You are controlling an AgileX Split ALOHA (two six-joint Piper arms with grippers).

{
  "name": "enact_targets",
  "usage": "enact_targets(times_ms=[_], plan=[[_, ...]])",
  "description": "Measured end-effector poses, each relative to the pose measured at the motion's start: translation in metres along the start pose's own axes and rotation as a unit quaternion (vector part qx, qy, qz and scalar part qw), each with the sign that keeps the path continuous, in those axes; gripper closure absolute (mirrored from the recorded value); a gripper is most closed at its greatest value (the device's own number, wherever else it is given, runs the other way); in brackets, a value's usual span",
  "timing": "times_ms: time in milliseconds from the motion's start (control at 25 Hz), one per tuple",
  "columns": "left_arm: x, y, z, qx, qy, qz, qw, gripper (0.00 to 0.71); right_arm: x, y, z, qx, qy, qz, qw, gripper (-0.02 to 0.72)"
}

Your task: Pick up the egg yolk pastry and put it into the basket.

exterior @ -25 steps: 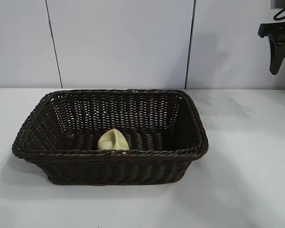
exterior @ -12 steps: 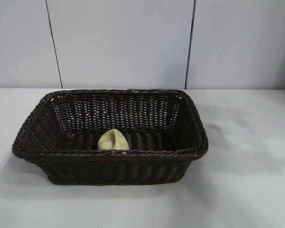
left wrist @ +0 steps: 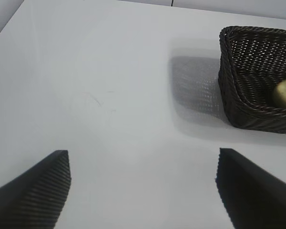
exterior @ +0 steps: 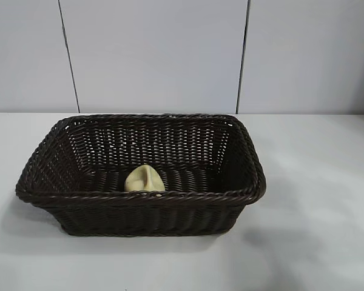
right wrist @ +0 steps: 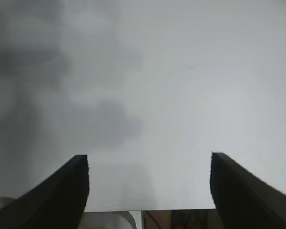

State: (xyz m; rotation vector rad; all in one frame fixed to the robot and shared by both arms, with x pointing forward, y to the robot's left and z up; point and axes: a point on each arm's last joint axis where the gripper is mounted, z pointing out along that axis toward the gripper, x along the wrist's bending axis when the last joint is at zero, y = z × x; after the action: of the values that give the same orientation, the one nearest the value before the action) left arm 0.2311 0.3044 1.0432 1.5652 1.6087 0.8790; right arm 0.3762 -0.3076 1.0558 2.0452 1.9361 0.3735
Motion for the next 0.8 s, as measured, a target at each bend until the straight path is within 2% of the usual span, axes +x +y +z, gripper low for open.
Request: enact_targets(times_ms=[320, 560, 800], plan=[[0.0, 0.0, 0.0, 0.0, 0.0, 0.0, 1.0, 0.105, 0.0, -0.072, 0.002, -0.076, 0.0, 0.001, 0.997, 0.185], [0.0, 0.0, 0.0, 0.0, 0.0, 0.0, 1.0, 0.105, 0.0, -0.089, -0.015, -0.157, 0.0, 0.003, 0.988, 0.185], [0.0, 0.0, 0.0, 0.0, 0.0, 0.0, 1.0, 0.105, 0.0, -0.1, -0.024, -0.205, 0.0, 0.003, 0.979, 0.185]])
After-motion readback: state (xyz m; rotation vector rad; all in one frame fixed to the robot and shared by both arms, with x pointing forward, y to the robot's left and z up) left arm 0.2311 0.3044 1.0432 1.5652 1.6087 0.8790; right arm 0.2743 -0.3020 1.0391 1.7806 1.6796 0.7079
